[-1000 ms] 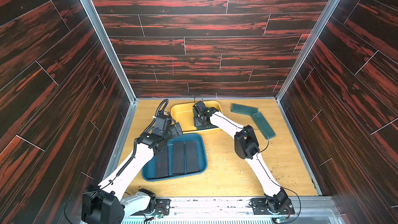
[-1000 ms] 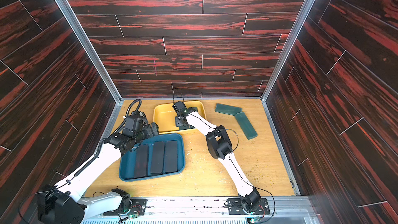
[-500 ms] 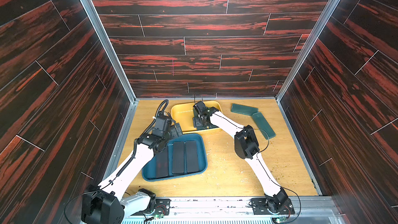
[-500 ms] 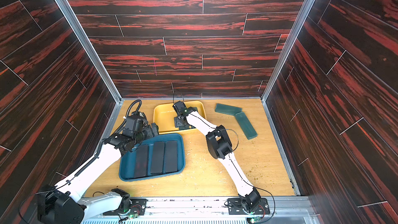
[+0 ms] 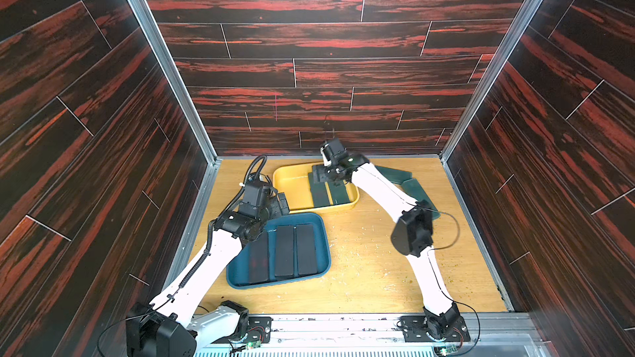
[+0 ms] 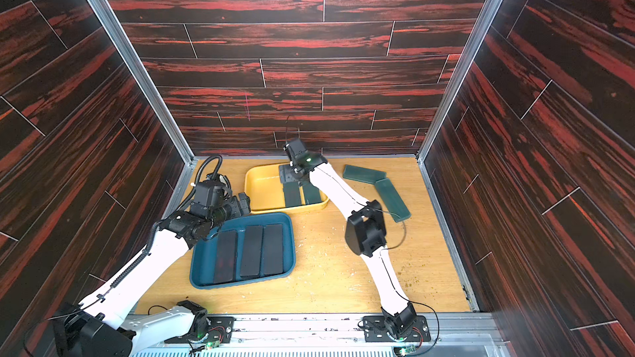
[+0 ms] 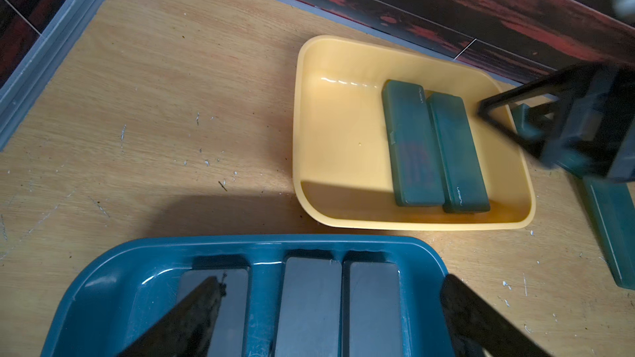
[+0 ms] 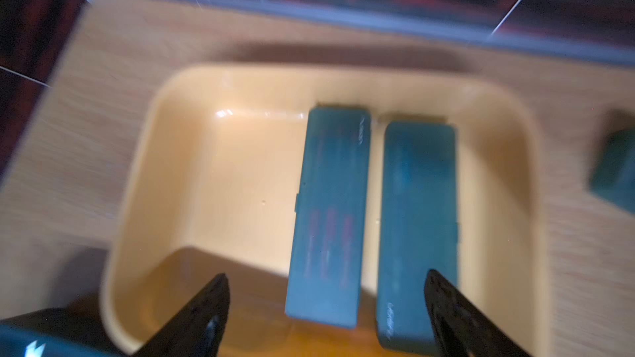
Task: Place the pencil cases by color into the storage box
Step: Place the pencil case at the storage box, then pick up the pencil case from the center of the board.
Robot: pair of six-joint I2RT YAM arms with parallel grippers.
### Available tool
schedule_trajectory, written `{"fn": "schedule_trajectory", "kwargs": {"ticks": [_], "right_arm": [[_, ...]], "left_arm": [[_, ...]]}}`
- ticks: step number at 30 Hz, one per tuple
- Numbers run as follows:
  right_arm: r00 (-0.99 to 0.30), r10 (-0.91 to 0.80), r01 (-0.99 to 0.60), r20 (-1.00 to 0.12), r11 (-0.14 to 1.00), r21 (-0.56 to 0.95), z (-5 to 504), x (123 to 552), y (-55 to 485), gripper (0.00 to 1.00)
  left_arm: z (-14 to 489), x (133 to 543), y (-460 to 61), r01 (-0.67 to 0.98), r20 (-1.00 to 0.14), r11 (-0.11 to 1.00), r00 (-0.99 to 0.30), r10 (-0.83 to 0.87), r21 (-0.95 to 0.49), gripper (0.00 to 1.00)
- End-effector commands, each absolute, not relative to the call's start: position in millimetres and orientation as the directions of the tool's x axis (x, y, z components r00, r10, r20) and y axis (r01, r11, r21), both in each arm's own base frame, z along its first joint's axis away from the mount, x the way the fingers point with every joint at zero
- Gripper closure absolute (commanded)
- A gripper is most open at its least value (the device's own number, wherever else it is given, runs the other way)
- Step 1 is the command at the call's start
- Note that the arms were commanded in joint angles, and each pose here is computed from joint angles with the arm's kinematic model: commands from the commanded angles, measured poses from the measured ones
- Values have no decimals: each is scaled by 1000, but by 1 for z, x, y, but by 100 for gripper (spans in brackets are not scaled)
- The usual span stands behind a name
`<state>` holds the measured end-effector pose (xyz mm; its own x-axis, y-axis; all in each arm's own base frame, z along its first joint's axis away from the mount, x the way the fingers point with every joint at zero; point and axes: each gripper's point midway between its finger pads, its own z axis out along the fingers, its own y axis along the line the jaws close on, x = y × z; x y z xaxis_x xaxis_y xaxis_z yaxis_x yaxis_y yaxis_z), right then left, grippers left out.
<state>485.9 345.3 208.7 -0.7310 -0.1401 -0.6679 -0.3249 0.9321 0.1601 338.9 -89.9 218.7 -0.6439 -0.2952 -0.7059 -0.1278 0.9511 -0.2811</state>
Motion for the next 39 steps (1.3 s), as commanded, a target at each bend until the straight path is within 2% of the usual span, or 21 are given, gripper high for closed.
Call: {"fn": "schedule_trajectory", "kwargs": {"ticks": [1,5,9,15,18,22,25,29,35,39], "right_arm": [[-655,-81,-302,-751,940,161,275,485,300,11],[-630,-7,-217,-776,962,167,292,487,235,11],[-624,63,-104,-779,981,163,286,486,153,11],[-634,174,33,-753,979,199,251,478,45,11],[-653,170,26,-738,979,202,226,475,18,11],[-690,135,16,-712,985,171,183,474,-5,12],[-642,140,-15,-754,981,195,169,475,-13,13],[-636,68,-47,-769,991,127,143,480,-21,13],[-579,-94,-225,-810,973,49,139,476,-10,13],[-590,-139,-271,-795,962,33,126,472,-14,13]], "left_arm": [[238,342,-93,-83,-732,957,-626,-268,-279,0],[242,351,-109,-18,-727,952,-642,-244,-304,0],[245,360,-127,36,-732,947,-644,-223,-320,0],[247,367,-169,141,-747,945,-651,-135,-294,0],[242,365,-198,211,-753,937,-654,-77,-279,0],[232,356,-236,309,-752,908,-659,-9,-283,0],[223,345,-264,389,-760,873,-649,33,-294,0],[204,332,-292,458,-764,833,-642,68,-310,0],[177,310,-323,530,-761,785,-638,119,-322,0],[163,300,-338,563,-750,761,-642,160,-321,0]]}}
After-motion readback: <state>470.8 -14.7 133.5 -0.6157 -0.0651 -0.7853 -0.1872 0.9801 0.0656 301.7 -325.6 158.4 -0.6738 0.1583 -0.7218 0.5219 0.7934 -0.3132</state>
